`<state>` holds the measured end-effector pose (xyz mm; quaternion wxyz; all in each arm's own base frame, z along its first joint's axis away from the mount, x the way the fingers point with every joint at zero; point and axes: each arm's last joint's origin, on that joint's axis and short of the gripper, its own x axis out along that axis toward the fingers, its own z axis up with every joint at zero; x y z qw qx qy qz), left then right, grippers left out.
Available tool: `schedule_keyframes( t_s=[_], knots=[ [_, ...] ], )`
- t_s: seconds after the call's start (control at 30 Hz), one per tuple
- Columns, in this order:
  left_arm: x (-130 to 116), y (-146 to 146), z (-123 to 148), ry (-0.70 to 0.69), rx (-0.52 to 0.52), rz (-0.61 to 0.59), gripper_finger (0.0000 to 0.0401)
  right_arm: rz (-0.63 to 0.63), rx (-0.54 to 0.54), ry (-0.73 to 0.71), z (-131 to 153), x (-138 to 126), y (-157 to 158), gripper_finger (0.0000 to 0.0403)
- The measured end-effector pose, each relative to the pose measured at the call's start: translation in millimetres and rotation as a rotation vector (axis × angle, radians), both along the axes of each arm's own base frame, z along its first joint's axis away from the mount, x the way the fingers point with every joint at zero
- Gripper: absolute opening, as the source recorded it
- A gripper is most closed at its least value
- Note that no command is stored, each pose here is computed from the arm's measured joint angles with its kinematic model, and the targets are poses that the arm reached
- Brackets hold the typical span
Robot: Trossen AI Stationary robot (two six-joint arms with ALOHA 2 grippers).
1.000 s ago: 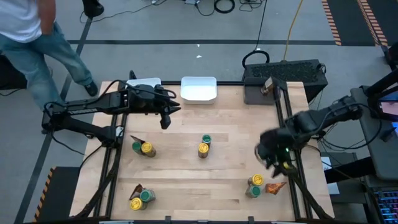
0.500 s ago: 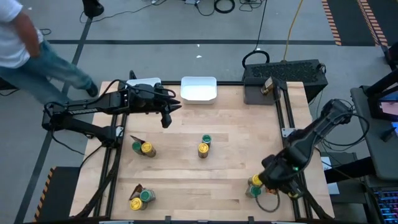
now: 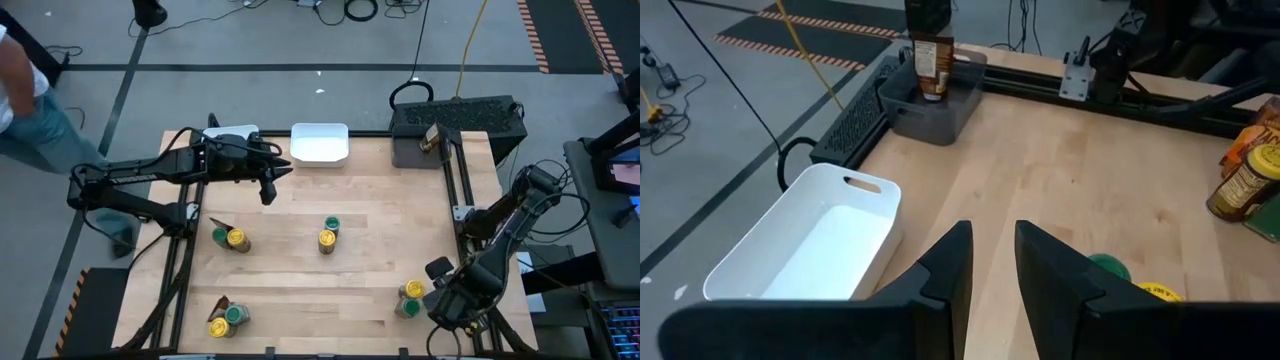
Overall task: Sort spices by type
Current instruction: Put the bottom right orange seasoning bag into the black bin
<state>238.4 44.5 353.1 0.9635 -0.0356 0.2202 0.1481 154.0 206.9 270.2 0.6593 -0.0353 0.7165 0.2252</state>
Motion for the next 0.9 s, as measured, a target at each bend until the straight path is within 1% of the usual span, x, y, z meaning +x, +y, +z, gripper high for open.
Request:
schedule_keyframes(
  t_s=[0.07, 0.23, 0.37, 0.53, 0.77, 0.9],
  knots=[
    [0, 0, 0, -0.002, 0.000, 0.000, 0.0084, 0.002, -0.005, -0.001, -1, -4, 4, 0.0189],
    [1, 0, 1, -0.015, 0.003, 0.000, 0.0084, 0.005, -0.080, -0.053, -7, -8, 12, 0.0189],
    [2, 0, 3, -0.038, 0.007, 0.000, 0.0084, 0.002, -0.088, -0.052, -15, -8, 15, 0.0189],
    [2, 0, 5, -0.057, 0.009, 0.000, 0.0084, -0.024, -0.086, -0.050, -35, -9, 14, 0.0189],
    [2, 0, 5, -0.058, 0.003, 0.002, 0.0084, -0.063, -0.115, -0.030, -68, -14, 6, 0.0189],
    [2, 0, 5, -0.057, 0.002, 0.002, 0.0084, -0.077, -0.107, -0.037, -85, -16, 2, 0.0189]
  ],
)
